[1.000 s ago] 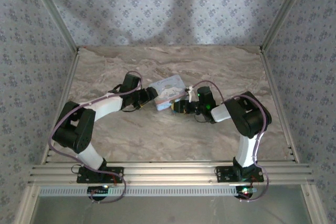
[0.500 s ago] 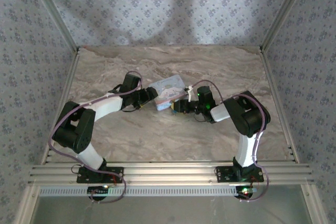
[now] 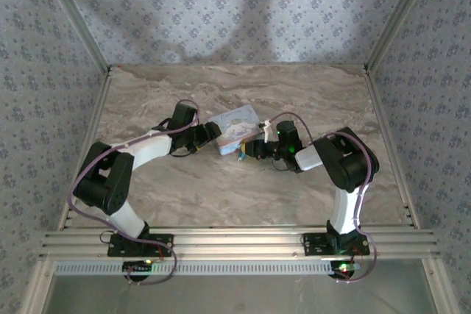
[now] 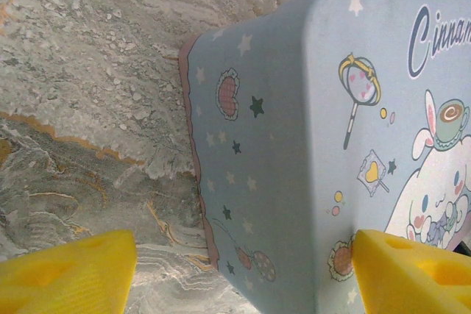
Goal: Unlock a padlock with a key
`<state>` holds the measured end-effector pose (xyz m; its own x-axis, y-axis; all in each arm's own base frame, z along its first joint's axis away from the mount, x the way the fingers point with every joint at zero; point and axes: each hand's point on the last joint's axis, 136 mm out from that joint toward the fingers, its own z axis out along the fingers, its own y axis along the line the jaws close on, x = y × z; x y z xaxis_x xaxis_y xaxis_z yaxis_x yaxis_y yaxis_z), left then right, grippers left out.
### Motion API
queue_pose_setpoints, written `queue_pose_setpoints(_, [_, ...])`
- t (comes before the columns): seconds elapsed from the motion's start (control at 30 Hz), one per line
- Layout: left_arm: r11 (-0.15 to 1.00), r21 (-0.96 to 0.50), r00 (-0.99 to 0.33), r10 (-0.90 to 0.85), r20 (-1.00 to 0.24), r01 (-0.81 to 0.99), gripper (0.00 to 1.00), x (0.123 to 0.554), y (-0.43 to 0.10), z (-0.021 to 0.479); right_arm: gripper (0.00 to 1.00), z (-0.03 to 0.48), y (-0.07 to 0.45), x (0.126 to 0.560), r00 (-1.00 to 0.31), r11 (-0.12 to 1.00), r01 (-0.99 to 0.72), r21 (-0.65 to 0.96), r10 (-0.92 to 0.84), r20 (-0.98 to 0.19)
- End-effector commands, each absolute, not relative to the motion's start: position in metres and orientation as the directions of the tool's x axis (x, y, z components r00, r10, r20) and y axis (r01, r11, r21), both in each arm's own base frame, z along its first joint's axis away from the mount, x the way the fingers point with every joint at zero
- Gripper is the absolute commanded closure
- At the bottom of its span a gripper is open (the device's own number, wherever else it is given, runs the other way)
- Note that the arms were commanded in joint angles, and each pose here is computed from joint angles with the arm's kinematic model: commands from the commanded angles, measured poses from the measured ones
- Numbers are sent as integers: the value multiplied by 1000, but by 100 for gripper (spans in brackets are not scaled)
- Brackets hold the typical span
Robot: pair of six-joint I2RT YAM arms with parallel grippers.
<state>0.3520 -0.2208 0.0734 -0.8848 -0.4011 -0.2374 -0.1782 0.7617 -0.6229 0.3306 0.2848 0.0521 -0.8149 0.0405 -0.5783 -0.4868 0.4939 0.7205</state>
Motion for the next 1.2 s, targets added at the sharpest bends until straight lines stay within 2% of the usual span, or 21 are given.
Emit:
queue_pose_setpoints(0.0, [778, -596, -894, -394, -212, -201, 24, 339, -217, 65, 83, 46, 286, 328, -824, 485, -487, 726, 20, -566])
queue_pose_setpoints(0.43, [780, -591, -895, -393, -211, -204, 24, 338, -216, 64, 98, 45, 283, 332, -829, 499, -463, 732, 47, -557])
queue_pose_setpoints(1.17, [780, -589, -900, -390, -195, -210, 24, 327, -219, 54, 100, 57, 264, 348, -813, 507, -351, 787, 252, -525])
